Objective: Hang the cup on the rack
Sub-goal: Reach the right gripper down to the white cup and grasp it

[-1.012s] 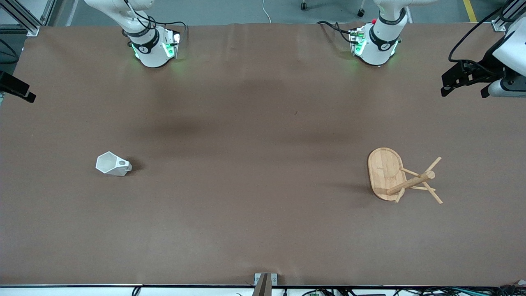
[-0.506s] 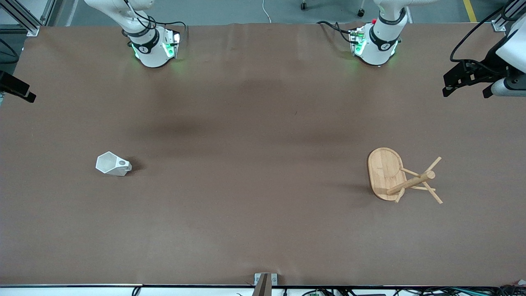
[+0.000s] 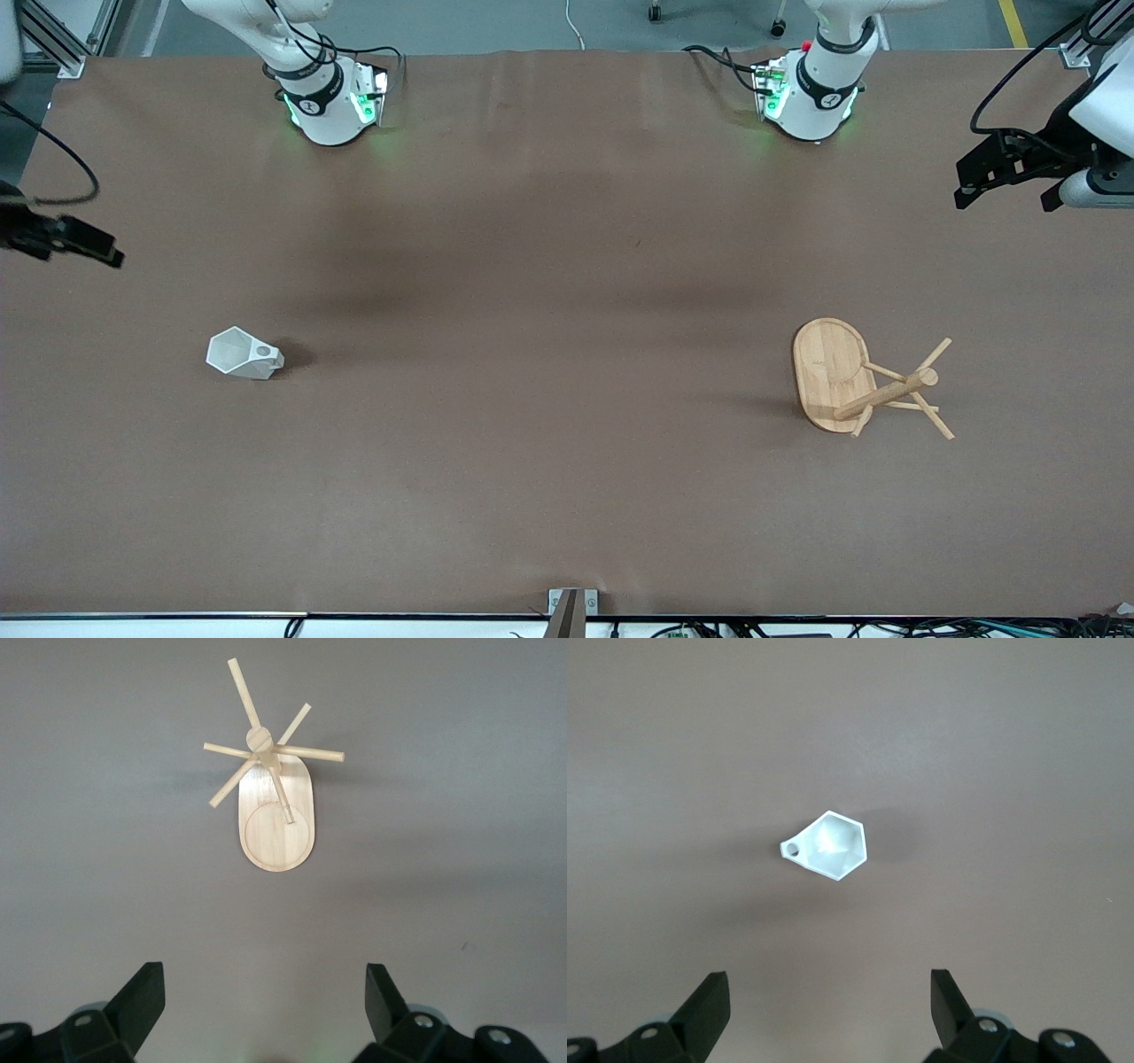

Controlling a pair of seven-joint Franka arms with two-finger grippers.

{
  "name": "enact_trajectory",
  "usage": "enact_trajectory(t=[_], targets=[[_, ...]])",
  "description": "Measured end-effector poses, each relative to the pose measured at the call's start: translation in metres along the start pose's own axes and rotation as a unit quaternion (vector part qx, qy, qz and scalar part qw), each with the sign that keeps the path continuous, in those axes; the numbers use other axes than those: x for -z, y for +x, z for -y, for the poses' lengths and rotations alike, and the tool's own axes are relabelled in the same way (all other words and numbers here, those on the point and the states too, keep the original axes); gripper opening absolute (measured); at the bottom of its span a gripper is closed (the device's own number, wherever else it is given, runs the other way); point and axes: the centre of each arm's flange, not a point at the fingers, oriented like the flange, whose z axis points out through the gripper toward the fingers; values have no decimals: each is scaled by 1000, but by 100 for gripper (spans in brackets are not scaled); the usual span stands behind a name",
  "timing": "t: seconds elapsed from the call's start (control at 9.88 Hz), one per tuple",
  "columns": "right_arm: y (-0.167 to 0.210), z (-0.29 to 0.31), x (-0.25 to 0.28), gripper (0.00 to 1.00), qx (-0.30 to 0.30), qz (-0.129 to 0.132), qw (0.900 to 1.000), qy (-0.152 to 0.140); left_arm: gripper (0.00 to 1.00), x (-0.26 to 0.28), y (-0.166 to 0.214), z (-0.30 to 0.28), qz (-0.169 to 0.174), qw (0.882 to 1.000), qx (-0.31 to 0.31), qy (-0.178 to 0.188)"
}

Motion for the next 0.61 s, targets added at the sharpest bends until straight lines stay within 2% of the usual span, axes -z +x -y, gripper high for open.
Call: enact_trajectory(t=[0.4, 0.61], targets=[[26, -24, -145, 100, 19, -20, 1000, -6, 100, -1, 1, -1, 1, 1000, -1, 0], [25, -22, -203, 100, 26, -43, 999, -10, 100, -2, 1, 0, 2, 1000, -1, 0]])
